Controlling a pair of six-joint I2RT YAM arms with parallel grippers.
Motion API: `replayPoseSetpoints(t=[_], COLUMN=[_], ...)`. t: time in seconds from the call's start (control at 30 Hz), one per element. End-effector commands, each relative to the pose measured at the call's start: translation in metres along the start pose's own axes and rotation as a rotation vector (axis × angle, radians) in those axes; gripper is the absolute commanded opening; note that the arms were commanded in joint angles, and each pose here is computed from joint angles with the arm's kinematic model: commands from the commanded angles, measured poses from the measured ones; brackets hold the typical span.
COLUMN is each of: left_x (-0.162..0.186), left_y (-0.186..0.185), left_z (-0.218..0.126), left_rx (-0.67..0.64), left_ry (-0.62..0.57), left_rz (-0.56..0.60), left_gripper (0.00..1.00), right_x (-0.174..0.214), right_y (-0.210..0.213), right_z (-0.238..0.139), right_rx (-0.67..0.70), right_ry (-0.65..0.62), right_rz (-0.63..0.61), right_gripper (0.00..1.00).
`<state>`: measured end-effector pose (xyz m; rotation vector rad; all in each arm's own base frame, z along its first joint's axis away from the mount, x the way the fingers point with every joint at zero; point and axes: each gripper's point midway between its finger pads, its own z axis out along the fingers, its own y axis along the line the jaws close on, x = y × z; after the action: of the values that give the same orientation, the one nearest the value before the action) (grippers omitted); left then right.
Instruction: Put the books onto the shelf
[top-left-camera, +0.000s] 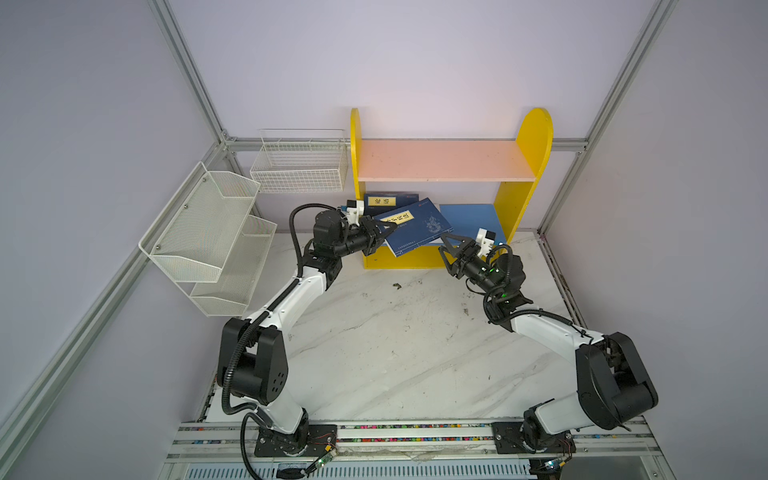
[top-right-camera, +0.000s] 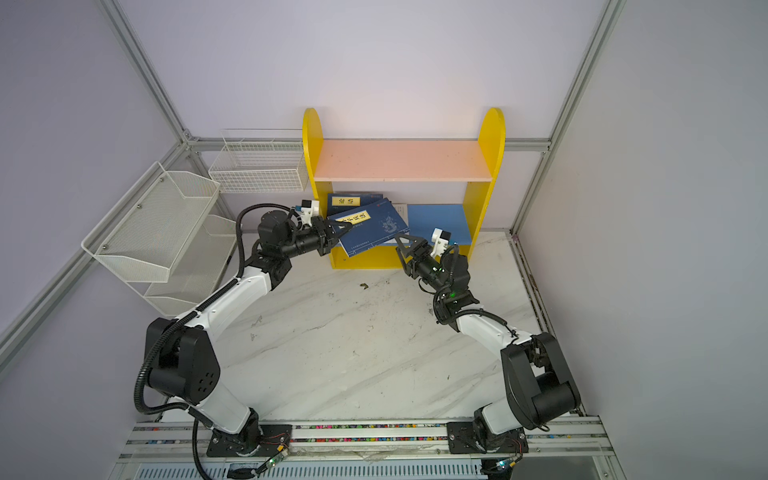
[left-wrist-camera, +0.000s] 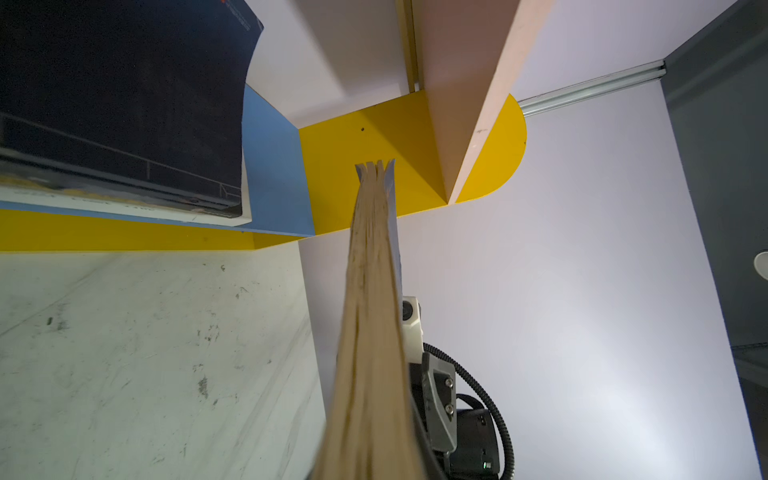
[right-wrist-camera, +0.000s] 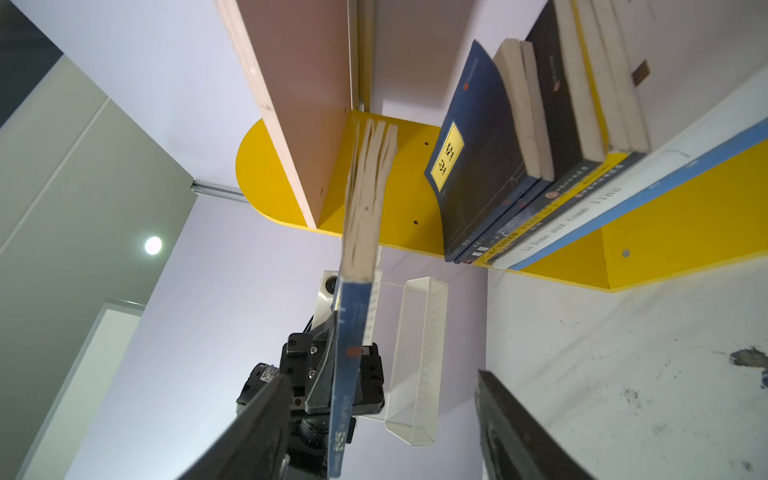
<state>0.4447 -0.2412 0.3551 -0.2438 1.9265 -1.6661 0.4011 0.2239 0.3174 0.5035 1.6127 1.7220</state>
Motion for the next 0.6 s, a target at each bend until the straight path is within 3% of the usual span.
replayPoseSetpoints(t=[0.0, 0.2, 0.37, 0.47, 0.57], left_x=[0.003, 0.006, 0.006, 0.008, 0.010], left_y=[-0.065, -0.075, -0.073, -0.074, -0.075], left_z=[-0.015, -0.019, -0.019, -0.019, -0.020], left_rx=[0.092, 0.126, 0.111, 0.119, 0.124], left_ry=[0.106, 0.176, 0.190, 0.207, 0.220], left_rz=[0.174, 0.214, 0.221, 0.220, 0.226], left_gripper=[0.00, 0.00, 0.00, 0.00, 0.00], right_x=[0.001, 0.009, 0.004, 0.001, 0.000], right_y=[0.012, 0.022, 0.038, 0.039, 0.036], right_z=[-0.014, -0.011, -0.006, -0.004, -0.001], right_rx=[-0.016, -0.066, -0.100, -0.103, -0.097], right_ry=[0.082, 0.236, 0.239, 0.239, 0.252], right_rz=[-0.082, -0.126, -0.167, -0.166, -0.146], right_gripper=[0.75, 0.79, 0.80, 0.74, 0.58])
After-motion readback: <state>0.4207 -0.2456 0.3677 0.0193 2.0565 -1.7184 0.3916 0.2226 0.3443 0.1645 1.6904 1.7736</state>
